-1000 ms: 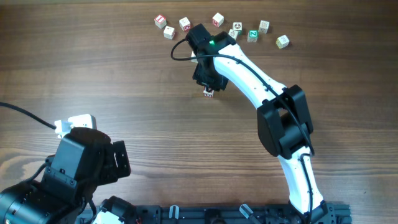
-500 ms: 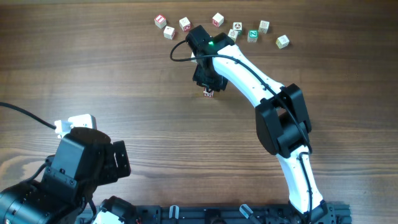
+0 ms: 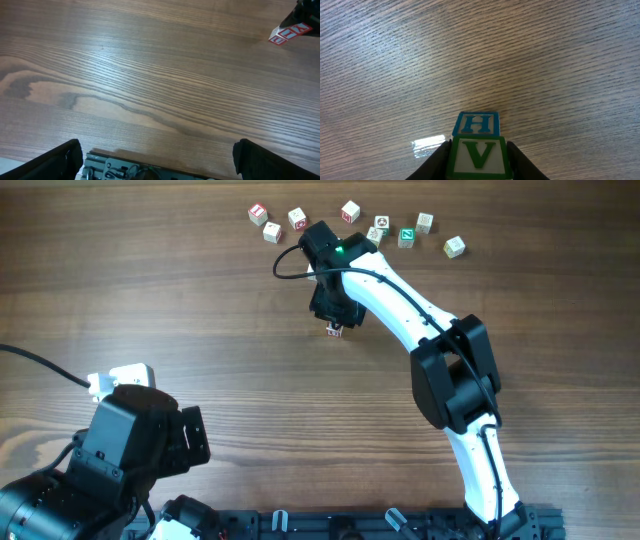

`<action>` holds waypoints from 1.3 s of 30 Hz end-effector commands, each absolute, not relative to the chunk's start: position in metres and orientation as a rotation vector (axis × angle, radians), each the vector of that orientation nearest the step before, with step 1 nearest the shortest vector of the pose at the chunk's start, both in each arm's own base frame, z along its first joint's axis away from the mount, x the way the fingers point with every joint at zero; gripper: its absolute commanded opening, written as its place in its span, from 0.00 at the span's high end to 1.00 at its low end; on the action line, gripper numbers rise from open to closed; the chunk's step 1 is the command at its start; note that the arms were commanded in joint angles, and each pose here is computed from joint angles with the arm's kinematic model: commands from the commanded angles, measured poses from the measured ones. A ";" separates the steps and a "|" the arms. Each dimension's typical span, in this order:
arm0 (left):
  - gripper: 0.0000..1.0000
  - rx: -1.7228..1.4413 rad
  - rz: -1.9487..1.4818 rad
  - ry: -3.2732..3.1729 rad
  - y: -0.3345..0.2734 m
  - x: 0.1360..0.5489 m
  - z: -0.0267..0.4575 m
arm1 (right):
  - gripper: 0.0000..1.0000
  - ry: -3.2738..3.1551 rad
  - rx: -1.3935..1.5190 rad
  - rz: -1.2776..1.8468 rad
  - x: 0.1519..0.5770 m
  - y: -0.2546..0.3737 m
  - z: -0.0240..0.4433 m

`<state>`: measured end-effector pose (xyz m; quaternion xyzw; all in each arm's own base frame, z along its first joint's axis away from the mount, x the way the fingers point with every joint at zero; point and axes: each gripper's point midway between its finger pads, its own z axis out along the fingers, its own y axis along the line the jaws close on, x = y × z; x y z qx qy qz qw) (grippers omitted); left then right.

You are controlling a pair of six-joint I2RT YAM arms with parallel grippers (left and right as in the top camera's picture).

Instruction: Form a tower

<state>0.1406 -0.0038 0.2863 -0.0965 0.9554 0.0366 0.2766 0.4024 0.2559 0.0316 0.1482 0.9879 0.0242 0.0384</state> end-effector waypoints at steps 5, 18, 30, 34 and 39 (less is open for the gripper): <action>0.00 -0.251 0.123 2.557 0.000 0.141 0.288 | 0.54 3.083 0.445 0.072 0.393 0.259 0.017; 0.00 -0.251 0.123 2.557 0.000 0.141 0.288 | 0.44 3.091 0.476 0.063 0.390 0.258 0.018; 0.00 -0.251 0.123 2.557 0.000 0.141 0.288 | 0.31 3.092 0.503 0.055 0.388 0.258 0.019; 0.00 -0.251 0.123 2.557 0.000 0.141 0.288 | 0.36 3.081 0.579 0.056 0.389 0.256 0.018; 0.00 -0.251 0.122 2.557 0.000 0.141 0.288 | 0.34 3.122 0.623 0.143 0.387 0.260 0.019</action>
